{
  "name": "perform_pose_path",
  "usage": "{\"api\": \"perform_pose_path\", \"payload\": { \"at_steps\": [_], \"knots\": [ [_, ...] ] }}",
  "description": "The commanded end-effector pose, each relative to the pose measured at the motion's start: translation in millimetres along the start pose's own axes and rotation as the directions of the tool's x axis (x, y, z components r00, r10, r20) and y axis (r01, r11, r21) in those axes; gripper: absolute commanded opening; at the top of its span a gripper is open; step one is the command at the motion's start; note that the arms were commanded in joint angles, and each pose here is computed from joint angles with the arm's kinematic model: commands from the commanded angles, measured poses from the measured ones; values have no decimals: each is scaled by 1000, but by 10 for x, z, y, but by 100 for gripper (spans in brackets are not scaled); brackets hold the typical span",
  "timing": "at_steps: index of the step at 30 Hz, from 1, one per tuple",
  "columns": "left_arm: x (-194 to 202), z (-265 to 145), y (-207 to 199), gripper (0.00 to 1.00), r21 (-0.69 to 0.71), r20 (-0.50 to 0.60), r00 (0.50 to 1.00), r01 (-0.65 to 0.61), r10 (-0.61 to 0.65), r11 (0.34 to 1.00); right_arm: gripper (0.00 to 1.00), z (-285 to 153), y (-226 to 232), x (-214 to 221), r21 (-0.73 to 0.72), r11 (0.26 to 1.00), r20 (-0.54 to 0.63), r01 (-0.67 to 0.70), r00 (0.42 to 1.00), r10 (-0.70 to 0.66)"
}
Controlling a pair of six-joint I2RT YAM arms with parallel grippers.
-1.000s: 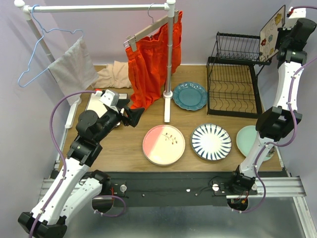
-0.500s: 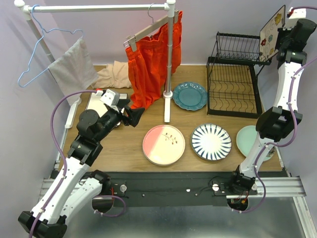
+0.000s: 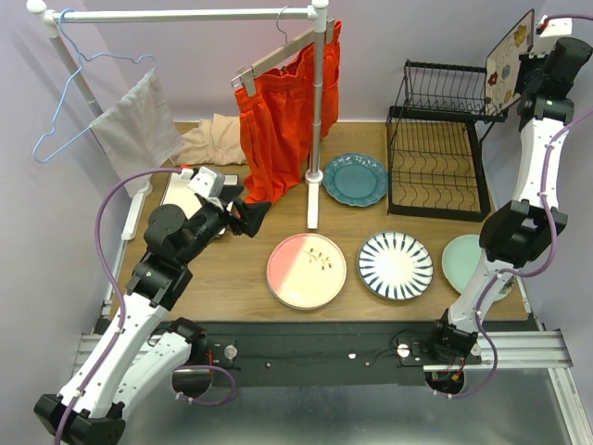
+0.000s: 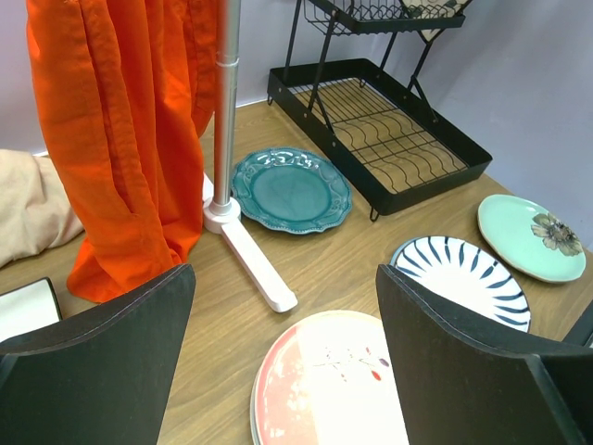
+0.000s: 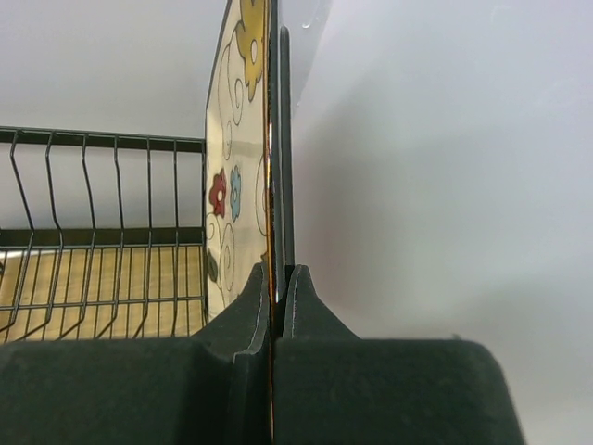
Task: Unload the plates from the dish rack
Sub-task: Unload the plate from the dish rack.
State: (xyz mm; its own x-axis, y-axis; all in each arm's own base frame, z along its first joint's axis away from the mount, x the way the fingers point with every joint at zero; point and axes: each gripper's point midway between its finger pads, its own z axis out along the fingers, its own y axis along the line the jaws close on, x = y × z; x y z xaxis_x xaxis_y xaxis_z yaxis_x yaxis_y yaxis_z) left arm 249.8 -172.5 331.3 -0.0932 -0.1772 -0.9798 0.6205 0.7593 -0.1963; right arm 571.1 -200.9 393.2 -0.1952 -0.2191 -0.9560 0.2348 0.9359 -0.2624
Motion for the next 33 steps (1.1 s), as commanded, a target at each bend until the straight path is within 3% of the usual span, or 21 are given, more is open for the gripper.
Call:
{"api": "perform_pose_path", "payload": {
  "at_steps": [1, 8, 16, 33],
  "knots": [
    [-4, 14, -11, 88, 11, 10, 1000, -10, 10, 1000, 1, -763, -125, -1632, 11, 1000, 455, -20, 891, 13],
    [-1, 13, -8, 88, 10, 8, 1000, -10, 10, 1000, 1, -761, -18, -1687, 26, 999, 464, 33, 885, -41],
    [8, 24, -20, 88, 19, 3, 1000, -9, 9, 1000, 1, -832, -142, -1779, 73, 997, 484, -24, 875, -15],
    [-16, 11, -10, 88, 10, 11, 1000, -5, 4, 1000, 1, -1266, -93, -2166, -55, 981, 574, -188, 798, 185]
  ]
}}
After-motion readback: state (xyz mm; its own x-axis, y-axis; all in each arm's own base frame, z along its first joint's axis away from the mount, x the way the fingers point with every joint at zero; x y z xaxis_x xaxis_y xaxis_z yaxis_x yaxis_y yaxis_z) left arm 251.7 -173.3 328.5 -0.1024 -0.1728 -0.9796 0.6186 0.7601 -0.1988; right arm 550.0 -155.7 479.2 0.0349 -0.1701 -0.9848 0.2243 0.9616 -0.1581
